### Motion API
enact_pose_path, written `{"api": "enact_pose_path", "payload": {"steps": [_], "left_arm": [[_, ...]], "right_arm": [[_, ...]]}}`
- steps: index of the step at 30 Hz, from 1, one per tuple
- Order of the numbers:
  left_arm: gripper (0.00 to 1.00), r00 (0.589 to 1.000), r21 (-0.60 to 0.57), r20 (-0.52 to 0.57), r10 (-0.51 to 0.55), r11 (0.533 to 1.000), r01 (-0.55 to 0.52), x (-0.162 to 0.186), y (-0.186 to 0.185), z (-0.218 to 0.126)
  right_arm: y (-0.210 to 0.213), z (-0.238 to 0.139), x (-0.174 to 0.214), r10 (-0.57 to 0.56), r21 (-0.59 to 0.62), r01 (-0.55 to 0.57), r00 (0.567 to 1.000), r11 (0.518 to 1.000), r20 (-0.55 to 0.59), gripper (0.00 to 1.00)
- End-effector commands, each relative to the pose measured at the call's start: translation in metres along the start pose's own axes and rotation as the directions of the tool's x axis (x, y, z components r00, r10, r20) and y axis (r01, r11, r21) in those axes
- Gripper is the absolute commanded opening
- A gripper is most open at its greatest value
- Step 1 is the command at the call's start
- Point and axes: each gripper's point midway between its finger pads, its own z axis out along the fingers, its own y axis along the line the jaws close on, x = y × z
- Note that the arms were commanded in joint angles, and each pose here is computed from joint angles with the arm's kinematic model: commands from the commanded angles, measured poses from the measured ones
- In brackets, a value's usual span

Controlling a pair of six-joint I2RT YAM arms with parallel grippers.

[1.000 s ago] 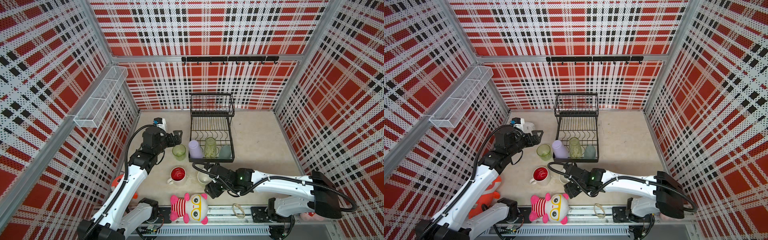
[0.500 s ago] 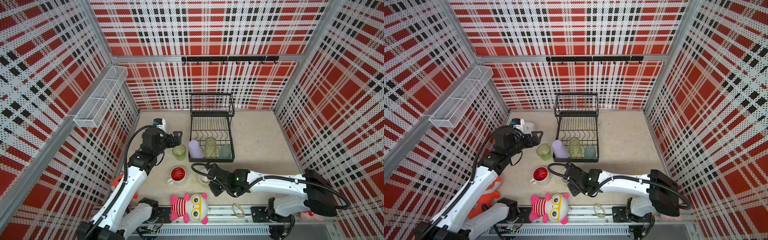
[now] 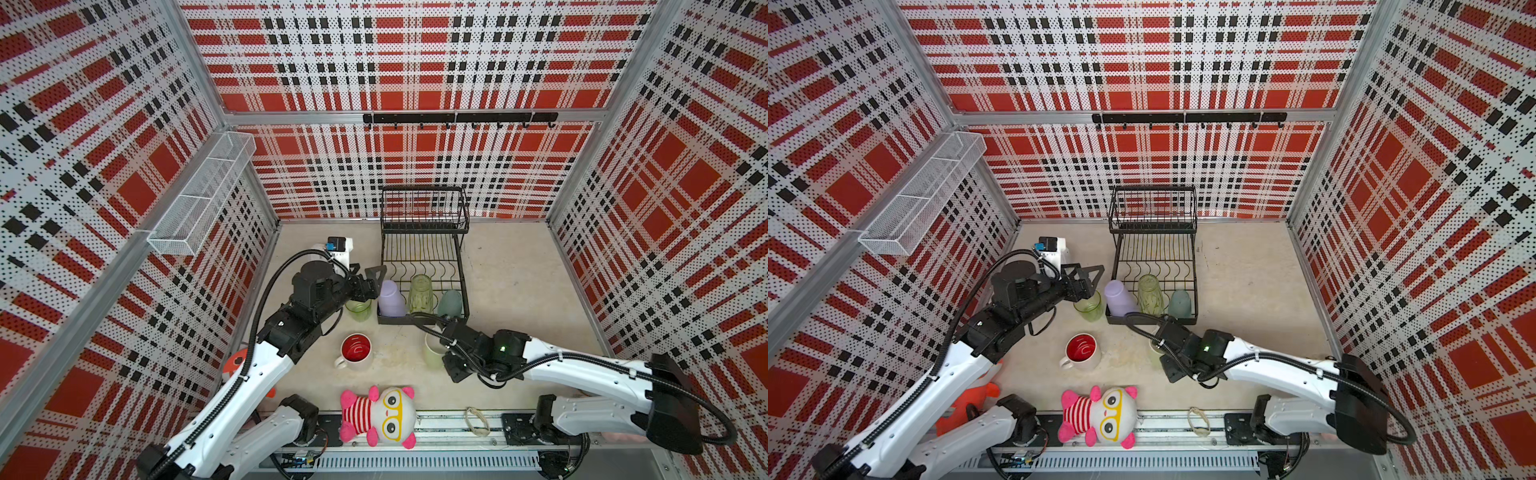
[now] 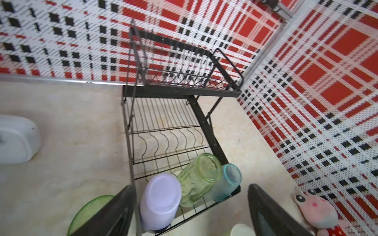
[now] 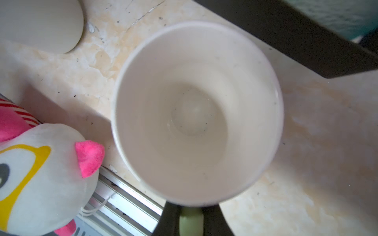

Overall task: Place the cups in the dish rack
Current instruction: 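Close the right gripper on the light green mug's handle and lift it, then carry the green mug toward the left gripper while the left gripper reaches over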

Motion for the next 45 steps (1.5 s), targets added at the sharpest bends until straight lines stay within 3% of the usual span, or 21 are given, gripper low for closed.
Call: {"api": "enact_pose_path", "payload": {"steps": [1,3,6,9,11,14,17,21,23,26,31,33,37,39,42,45], "left_arm": [[0.88,0.99,0.068,0.094,0.106,0.991,-0.112,-0.024,-0.038,-0.005],[0.9,0.981,0.167,0.091,0.171,0.969,-0.184,-0.016,-0.065,-0.005],[0.91,0.946,0.312,0.107,0.307,0.893,-0.325,0.005,-0.106,-0.006],[0.93,0.887,0.43,0.135,0.441,0.781,-0.453,0.03,-0.139,-0.011],[0.95,0.83,0.495,0.158,0.535,0.684,-0.536,0.05,-0.155,-0.012],[0.98,0.699,0.579,0.223,0.679,0.485,-0.655,0.085,-0.165,-0.019],[0.98,0.596,0.594,0.318,0.737,0.335,-0.732,0.102,-0.167,-0.028],[0.98,0.492,0.499,0.378,0.784,0.276,-0.822,0.099,-0.155,-0.031],[0.98,0.475,0.458,0.377,0.795,0.285,-0.842,0.099,-0.147,-0.031],[0.98,0.414,0.42,0.38,0.827,0.244,-0.874,0.108,-0.138,-0.027],[0.99,0.271,0.41,0.375,0.886,0.104,-0.906,0.13,-0.128,-0.013],[0.96,0.245,0.412,0.376,0.894,0.076,-0.908,0.132,-0.127,-0.011],[0.92,0.252,0.448,0.37,0.894,0.065,-0.891,0.147,-0.123,-0.012],[0.88,0.234,0.473,0.384,0.893,0.027,-0.88,0.164,-0.12,-0.016],[0.87,0.222,0.466,0.383,0.897,0.02,-0.885,0.176,-0.115,-0.018],[0.87,0.235,0.471,0.372,0.898,0.036,-0.881,0.183,-0.111,-0.019]], "right_arm": [[-0.007,-0.029,-0.014,0.074,-0.099,-0.069,0.996,0.993,0.05,0.0],[-0.016,-0.042,-0.019,0.124,-0.133,-0.116,0.991,0.984,0.054,0.0],[-0.024,-0.06,-0.026,0.163,-0.187,-0.15,0.985,0.971,0.056,0.0],[-0.028,-0.076,-0.034,0.103,-0.184,-0.085,0.99,0.979,0.093,0.0],[-0.028,-0.085,-0.041,0.04,-0.17,-0.017,0.99,0.985,0.136,0.0],[-0.017,-0.095,-0.054,-0.035,-0.213,0.079,0.979,0.974,0.201,0.0],[-0.005,-0.106,-0.062,-0.1,-0.25,0.165,0.962,0.954,0.255,0.0],[0.006,-0.122,-0.07,-0.149,-0.282,0.25,0.931,0.926,0.333,0.0],[0.007,-0.126,-0.073,-0.161,-0.276,0.266,0.923,0.924,0.349,0.0],[0.01,-0.123,-0.072,-0.18,-0.292,0.285,0.923,0.913,0.339,0.0],[0.018,-0.11,-0.07,-0.314,-0.292,0.415,0.888,0.862,0.335,0.0],[0.013,-0.106,-0.073,-0.401,-0.225,0.496,0.842,0.839,0.361,0.0],[-0.002,-0.098,-0.088,-0.535,-0.037,0.607,0.726,0.794,0.432,0.0],[-0.002,-0.093,-0.084,-0.615,0.028,0.679,0.645,0.733,0.454,0.0],[0.003,-0.083,-0.068,-0.723,0.081,0.787,0.513,0.611,0.463,0.0],[0.001,-0.072,-0.06,-0.755,0.09,0.815,0.481,0.572,0.447,0.0]]}}
